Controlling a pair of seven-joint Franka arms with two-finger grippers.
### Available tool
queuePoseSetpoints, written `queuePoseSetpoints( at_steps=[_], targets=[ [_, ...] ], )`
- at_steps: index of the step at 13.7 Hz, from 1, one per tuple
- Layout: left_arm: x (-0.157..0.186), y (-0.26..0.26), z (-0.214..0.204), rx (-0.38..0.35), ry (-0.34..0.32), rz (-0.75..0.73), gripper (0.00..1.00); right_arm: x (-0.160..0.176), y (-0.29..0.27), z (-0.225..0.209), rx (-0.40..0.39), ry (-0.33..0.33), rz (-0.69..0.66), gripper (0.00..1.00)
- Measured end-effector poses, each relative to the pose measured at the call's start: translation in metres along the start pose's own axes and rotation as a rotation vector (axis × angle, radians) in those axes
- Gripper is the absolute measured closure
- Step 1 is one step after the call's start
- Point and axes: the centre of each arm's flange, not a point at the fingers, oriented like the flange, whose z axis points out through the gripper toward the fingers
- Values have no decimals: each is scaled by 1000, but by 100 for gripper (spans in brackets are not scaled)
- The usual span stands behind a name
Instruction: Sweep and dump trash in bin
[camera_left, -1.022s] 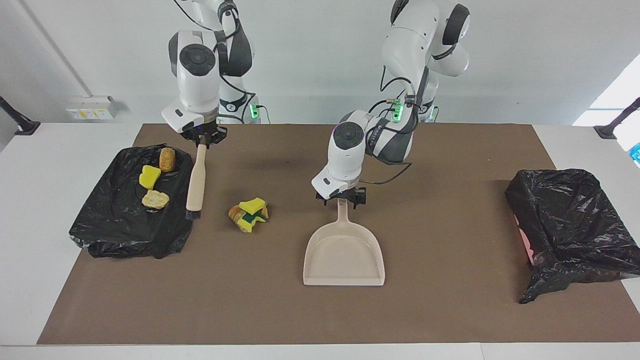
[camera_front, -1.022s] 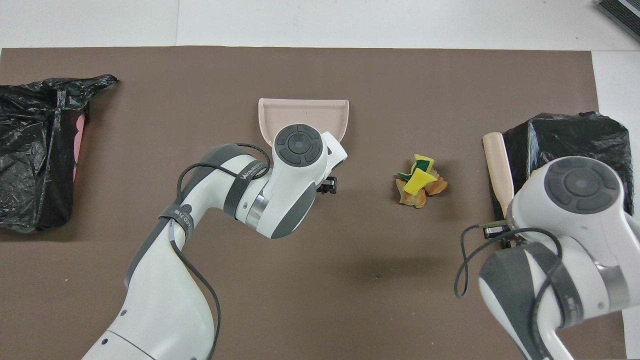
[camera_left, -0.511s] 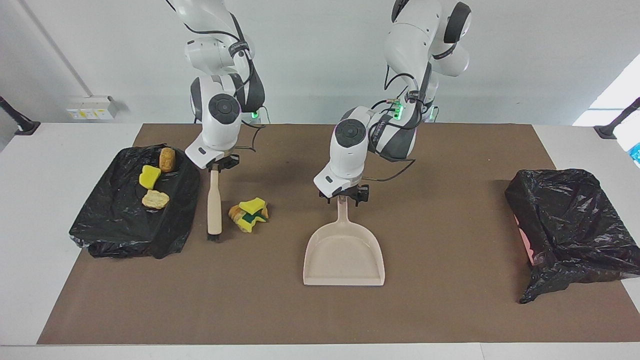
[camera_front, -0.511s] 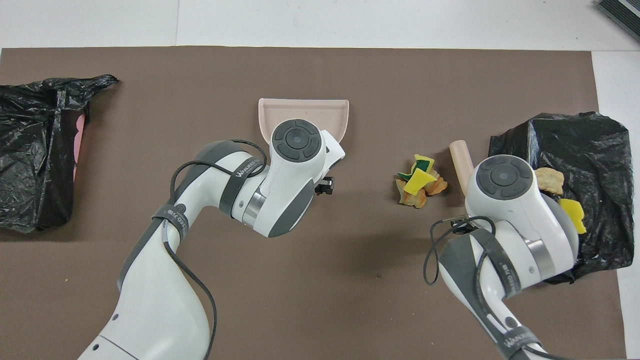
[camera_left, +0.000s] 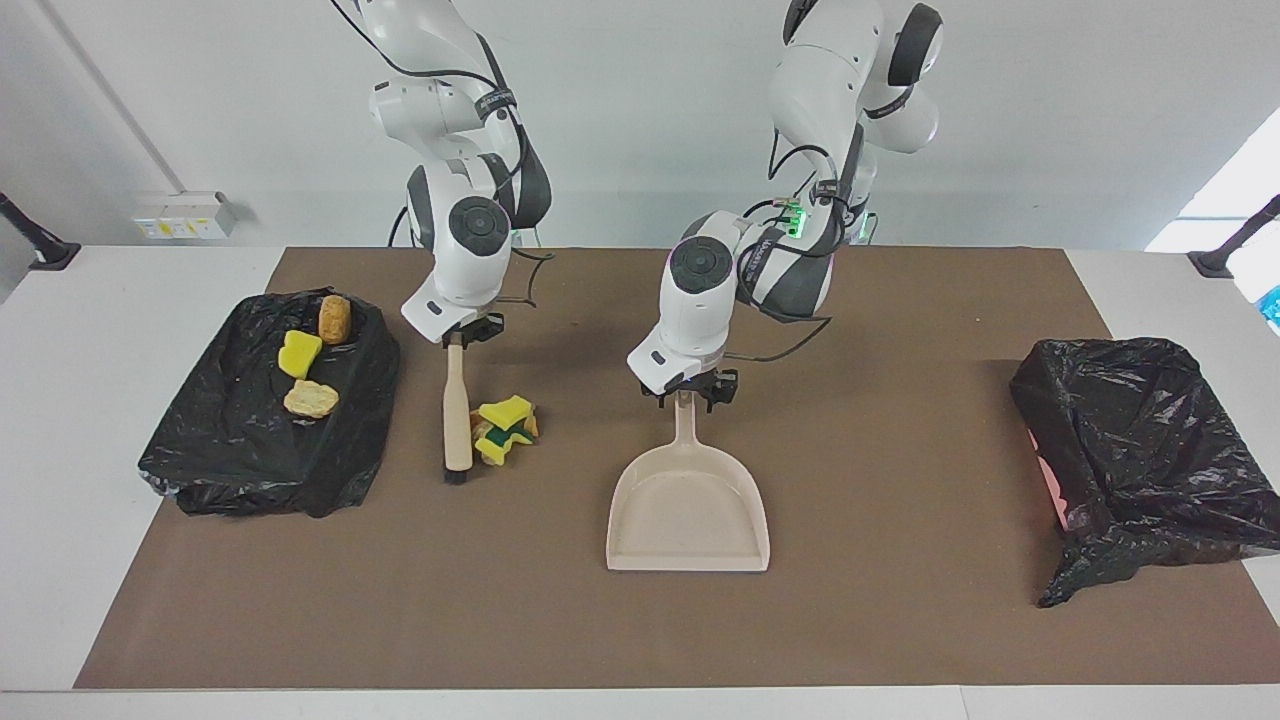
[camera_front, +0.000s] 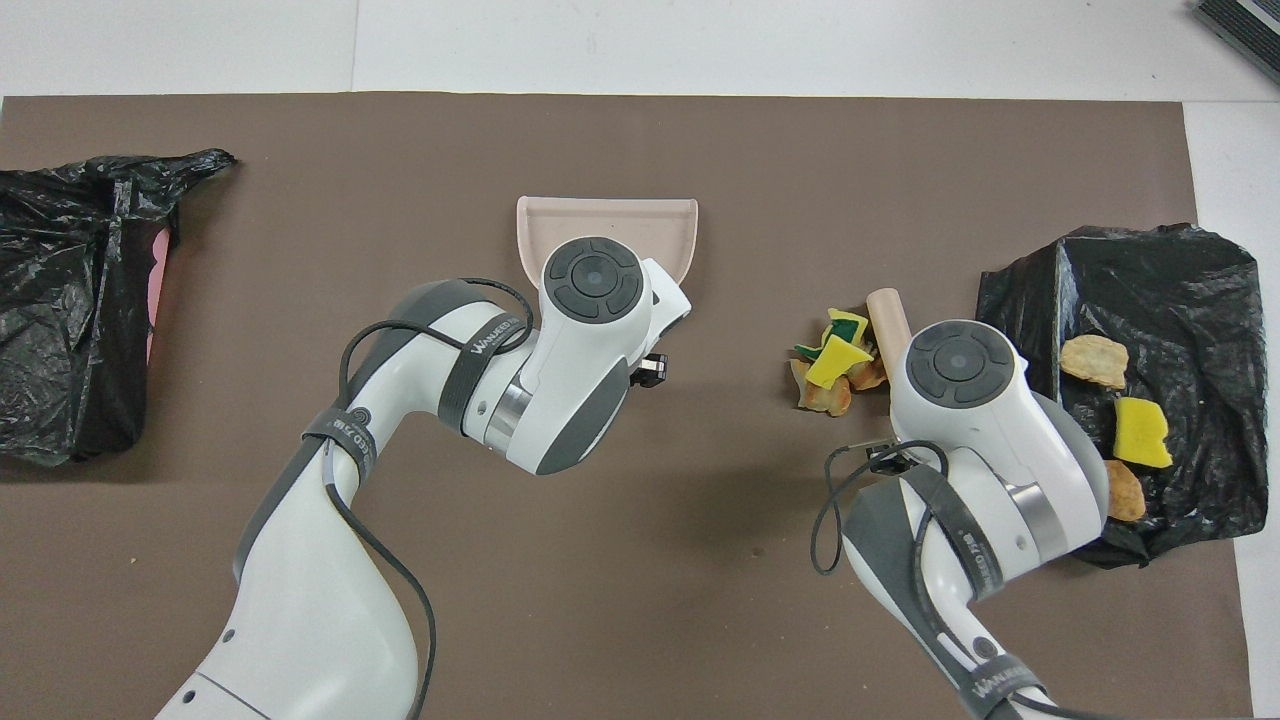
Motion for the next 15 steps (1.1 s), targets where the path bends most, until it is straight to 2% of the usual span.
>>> queuePoseSetpoints(
  at_steps=[1, 6, 7, 8, 12, 15],
  targets=[
    [1, 1, -3, -3, 5, 1, 51, 0, -2, -1, 1, 4, 5, 74],
    [3, 2, -13, -11, 23, 1, 51, -2, -16, -5, 43, 2, 17, 74],
    [3, 2, -15, -12, 24, 1, 56, -2, -17, -5, 48, 1, 22, 74],
    [3, 2, -15, -12, 24, -1, 67, -3, -17, -5, 50, 0, 25, 74],
    [4, 0, -16, -12, 26, 1, 67, -4, -26, -8, 57, 2, 30, 74],
    [10, -21, -27, -6, 29, 92, 67, -6, -32, -10, 80, -3, 33, 74]
  ],
)
